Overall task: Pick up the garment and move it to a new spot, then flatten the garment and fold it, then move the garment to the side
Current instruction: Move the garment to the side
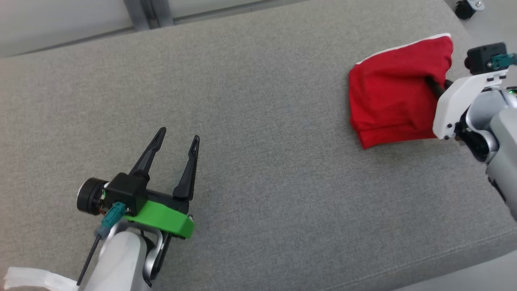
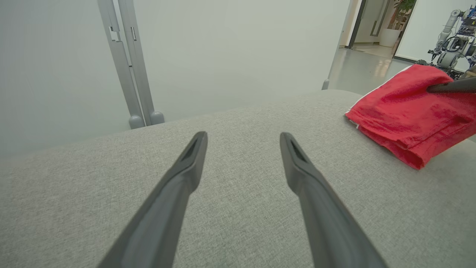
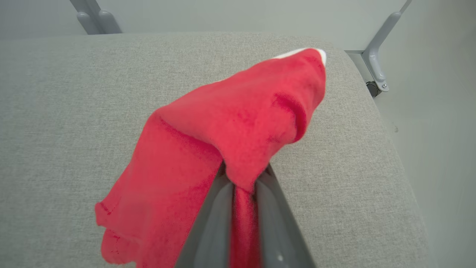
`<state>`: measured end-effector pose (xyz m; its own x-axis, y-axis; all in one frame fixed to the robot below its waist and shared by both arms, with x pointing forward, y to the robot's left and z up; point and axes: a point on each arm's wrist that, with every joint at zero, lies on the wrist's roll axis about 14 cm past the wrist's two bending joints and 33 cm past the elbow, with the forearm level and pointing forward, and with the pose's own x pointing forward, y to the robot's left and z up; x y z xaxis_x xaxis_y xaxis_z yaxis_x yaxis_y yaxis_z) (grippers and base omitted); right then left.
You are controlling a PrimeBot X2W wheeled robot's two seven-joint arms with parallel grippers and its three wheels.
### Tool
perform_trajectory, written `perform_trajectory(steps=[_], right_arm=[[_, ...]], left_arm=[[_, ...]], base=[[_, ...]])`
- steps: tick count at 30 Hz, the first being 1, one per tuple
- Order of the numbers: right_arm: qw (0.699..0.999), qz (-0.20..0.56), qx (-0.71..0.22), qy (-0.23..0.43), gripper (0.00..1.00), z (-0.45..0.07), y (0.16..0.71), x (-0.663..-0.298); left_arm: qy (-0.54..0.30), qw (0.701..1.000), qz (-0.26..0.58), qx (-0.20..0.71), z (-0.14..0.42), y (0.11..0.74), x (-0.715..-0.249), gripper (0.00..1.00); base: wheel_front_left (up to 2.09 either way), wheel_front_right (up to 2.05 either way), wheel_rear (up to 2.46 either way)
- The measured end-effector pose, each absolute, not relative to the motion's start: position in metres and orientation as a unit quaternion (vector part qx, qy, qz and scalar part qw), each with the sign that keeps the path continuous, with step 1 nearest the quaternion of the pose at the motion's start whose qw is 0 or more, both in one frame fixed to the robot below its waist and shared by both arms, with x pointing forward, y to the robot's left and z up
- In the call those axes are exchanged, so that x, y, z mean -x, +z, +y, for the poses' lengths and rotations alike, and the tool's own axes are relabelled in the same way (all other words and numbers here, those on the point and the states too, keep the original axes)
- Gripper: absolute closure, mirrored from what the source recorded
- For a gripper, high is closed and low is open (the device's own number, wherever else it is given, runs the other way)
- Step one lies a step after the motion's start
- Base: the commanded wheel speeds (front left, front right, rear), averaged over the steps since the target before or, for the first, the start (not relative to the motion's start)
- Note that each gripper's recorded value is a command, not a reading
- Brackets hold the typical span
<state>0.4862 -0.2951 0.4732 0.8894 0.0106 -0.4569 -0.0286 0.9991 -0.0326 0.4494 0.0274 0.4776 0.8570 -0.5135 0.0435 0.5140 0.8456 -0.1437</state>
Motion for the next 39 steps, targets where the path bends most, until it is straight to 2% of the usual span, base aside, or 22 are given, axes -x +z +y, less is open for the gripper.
perform_trajectory(steps=[12, 13, 14, 15, 21, 28, 30, 35, 39], right_arm=[[0.941, 0.301, 0.149, -0.039, 1.00, -0.371, 0.433, -0.515], [0.941, 0.300, 0.153, -0.040, 0.64, -0.373, 0.430, -0.517], [0.940, 0.301, 0.155, -0.039, 0.41, -0.372, 0.427, -0.519], [0.939, 0.302, 0.158, -0.038, 0.00, -0.372, 0.422, -0.520], [0.946, 0.274, 0.167, -0.033, 0.00, -0.368, 0.426, -0.523], [0.970, 0.172, 0.171, 0.001, 0.00, -0.336, 0.478, -0.533], [0.973, 0.153, 0.171, -0.003, 0.00, -0.336, 0.496, -0.529], [0.972, 0.160, 0.168, -0.025, 0.00, -0.345, 0.510, -0.507], [0.983, 0.106, 0.148, -0.028, 0.00, -0.341, 0.539, -0.500]], left_arm=[[-0.263, 0.961, 0.050, 0.074, 0.037, 0.425, -0.476, 0.00], [-0.260, 0.961, 0.055, 0.075, 0.039, 0.420, -0.476, 0.00], [-0.257, 0.962, 0.059, 0.077, 0.041, 0.417, -0.476, 0.00], [-0.253, 0.962, 0.063, 0.078, 0.044, 0.414, -0.476, 0.00], [-0.233, 0.967, 0.065, 0.076, 0.056, 0.416, -0.470, 0.00], [-0.187, 0.978, 0.055, 0.074, 0.081, 0.433, -0.452, 0.00], [-0.178, 0.980, 0.048, 0.073, 0.087, 0.442, -0.446, 0.00], [-0.172, 0.982, 0.024, 0.071, 0.092, 0.464, -0.431, 0.00], [-0.165, 0.983, 0.001, 0.075, 0.094, 0.483, -0.419, 0.00]], base=[[0.00, 0.00, 0.00], [0.00, 0.00, 0.00], [0.00, 0.00, 0.00], [0.00, 0.00, 0.00], [0.00, 0.00, 0.00], [0.00, 0.00, 0.00], [0.00, 0.00, 0.00], [0.00, 0.00, 0.00], [0.00, 0.00, 0.00]])
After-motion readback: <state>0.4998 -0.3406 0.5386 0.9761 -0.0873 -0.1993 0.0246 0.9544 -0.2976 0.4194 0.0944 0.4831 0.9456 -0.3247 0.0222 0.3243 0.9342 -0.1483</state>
